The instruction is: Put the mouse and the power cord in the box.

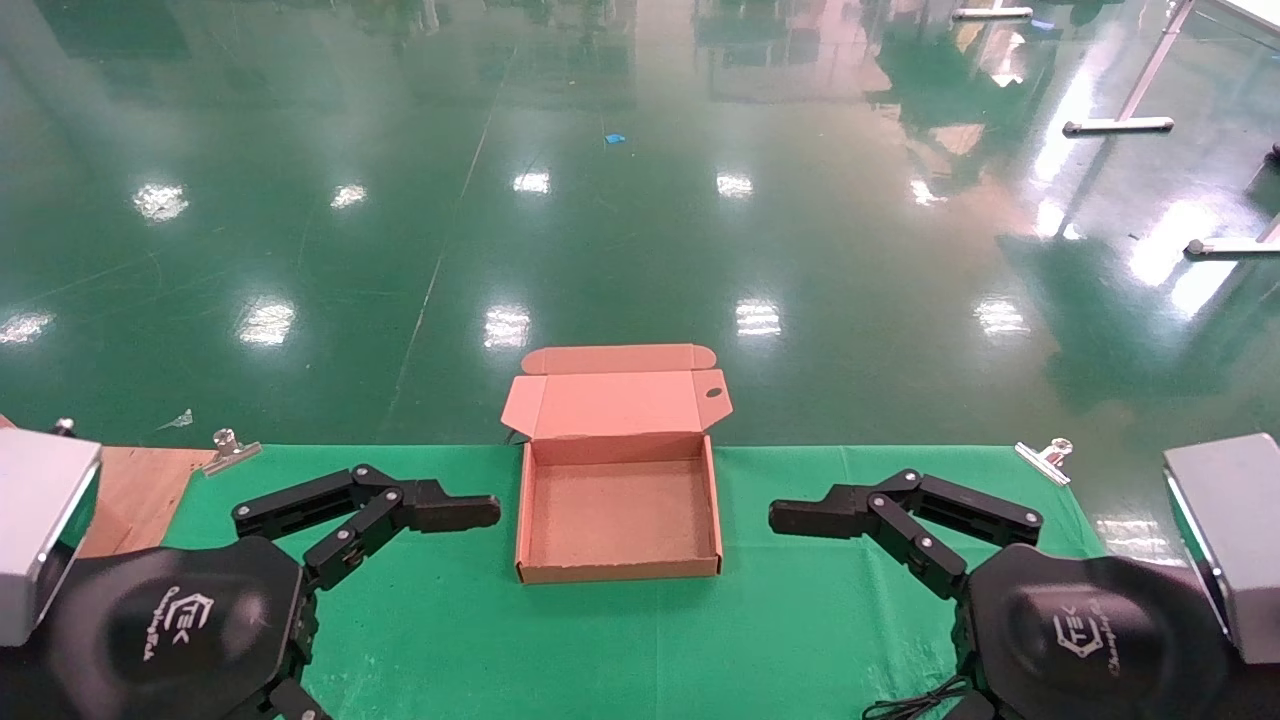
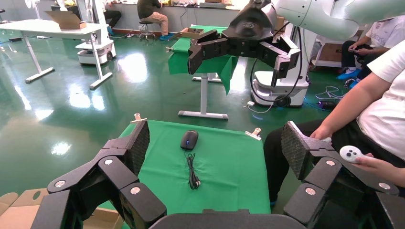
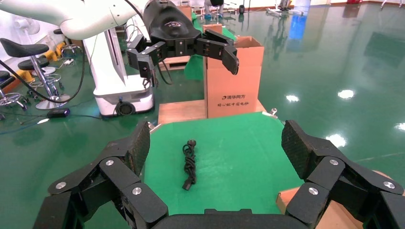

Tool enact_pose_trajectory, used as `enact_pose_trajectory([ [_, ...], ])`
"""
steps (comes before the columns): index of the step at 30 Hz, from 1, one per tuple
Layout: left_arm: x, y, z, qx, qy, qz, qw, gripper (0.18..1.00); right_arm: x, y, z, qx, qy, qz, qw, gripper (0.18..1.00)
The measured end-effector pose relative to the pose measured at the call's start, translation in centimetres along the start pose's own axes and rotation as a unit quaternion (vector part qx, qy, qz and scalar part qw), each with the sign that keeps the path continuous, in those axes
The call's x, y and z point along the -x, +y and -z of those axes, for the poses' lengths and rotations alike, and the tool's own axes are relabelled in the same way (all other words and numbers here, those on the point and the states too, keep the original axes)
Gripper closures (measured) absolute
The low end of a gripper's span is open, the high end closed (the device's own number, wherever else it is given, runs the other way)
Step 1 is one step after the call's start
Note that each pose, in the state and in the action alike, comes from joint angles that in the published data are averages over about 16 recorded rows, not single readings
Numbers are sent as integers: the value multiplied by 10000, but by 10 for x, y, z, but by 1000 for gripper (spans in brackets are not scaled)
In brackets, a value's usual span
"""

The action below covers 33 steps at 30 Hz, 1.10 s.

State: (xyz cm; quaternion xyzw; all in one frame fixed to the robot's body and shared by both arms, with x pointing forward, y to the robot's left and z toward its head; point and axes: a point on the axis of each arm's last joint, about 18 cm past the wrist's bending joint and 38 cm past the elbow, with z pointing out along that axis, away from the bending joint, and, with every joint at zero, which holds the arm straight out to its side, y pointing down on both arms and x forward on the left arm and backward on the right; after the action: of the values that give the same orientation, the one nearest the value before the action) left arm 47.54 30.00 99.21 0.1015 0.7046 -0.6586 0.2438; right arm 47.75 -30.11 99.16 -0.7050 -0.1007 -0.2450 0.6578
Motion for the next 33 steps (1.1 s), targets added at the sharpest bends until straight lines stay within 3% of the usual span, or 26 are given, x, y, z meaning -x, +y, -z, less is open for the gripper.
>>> enact_pose_trajectory([
  [23,0,3,-2,91,32,4,10000,184,0,2,0,62,4,10,10000,178],
  [28,4,18,-8,484,101,110,9987,184,-3,16,1,463,30,122,9988,178],
  [33,16,46,-13,1201,147,193,9925,184,-13,45,2,1323,30,401,9904,178],
])
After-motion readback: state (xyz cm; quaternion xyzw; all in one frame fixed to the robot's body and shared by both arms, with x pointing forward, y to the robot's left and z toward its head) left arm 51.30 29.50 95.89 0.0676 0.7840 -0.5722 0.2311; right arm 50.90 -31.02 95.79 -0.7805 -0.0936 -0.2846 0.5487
